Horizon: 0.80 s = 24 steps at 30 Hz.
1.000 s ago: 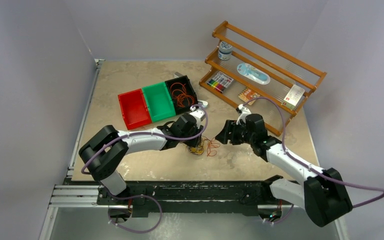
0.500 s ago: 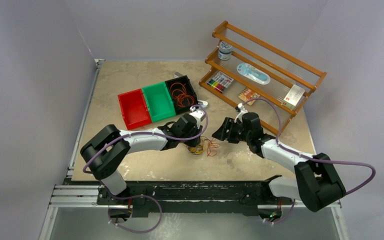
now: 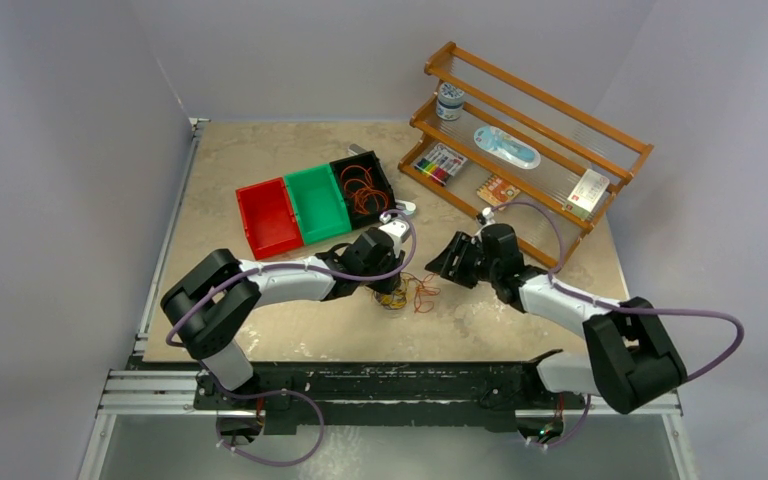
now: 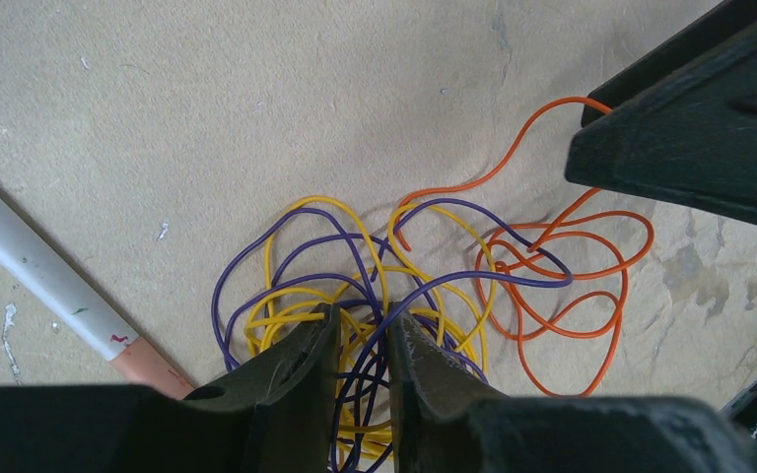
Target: Untangle the cables
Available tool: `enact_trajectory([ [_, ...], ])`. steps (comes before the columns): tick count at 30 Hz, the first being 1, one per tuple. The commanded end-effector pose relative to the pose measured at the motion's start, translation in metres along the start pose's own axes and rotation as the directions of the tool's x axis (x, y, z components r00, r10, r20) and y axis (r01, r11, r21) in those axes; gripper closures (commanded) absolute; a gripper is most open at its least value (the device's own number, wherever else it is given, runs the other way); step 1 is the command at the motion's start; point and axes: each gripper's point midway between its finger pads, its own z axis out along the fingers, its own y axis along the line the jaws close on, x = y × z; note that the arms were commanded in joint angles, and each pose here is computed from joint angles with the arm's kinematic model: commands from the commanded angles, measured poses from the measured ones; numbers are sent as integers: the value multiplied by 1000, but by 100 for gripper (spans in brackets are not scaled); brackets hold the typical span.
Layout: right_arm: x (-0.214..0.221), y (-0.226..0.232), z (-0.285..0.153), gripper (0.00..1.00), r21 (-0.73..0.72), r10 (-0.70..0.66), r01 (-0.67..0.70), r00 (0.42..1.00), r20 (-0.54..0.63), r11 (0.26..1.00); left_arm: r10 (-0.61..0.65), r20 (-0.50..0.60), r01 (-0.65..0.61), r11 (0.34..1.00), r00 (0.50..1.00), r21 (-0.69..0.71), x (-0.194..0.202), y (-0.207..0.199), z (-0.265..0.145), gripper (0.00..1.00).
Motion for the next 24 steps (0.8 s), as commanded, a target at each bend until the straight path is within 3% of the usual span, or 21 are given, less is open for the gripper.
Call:
enact_trajectory([
  [1, -10, 9, 7, 45, 0, 29, -29, 1000, 11, 1000, 10, 22, -10, 1000, 1000, -10, -3, 0, 2, 77],
  [5, -13, 15, 12, 52, -26, 28, -27, 1000, 6, 999, 11, 23, -11, 1000, 1000, -10, -4, 1, 2, 78],
  [11, -21, 27, 11, 91, -76, 21, -19, 999, 32, 997, 10, 20, -9, 1000, 1000, -19, 0, 3, 2, 79],
  [13, -28, 36, 6, 100, -110, 12, -4, 998, 69, 994, 8, 18, -7, 1000, 1000, -22, 1, 4, 3, 81],
  [18, -69, 70, -26, 100, -158, -60, 102, 966, 252, 982, -6, 5, 6, 999, 1000, -47, 9, 10, 6, 89],
  [24, -128, 112, -88, 100, -98, -164, 242, 855, 493, 965, -19, -10, 18, 997, 1000, -72, 18, 16, 11, 96],
])
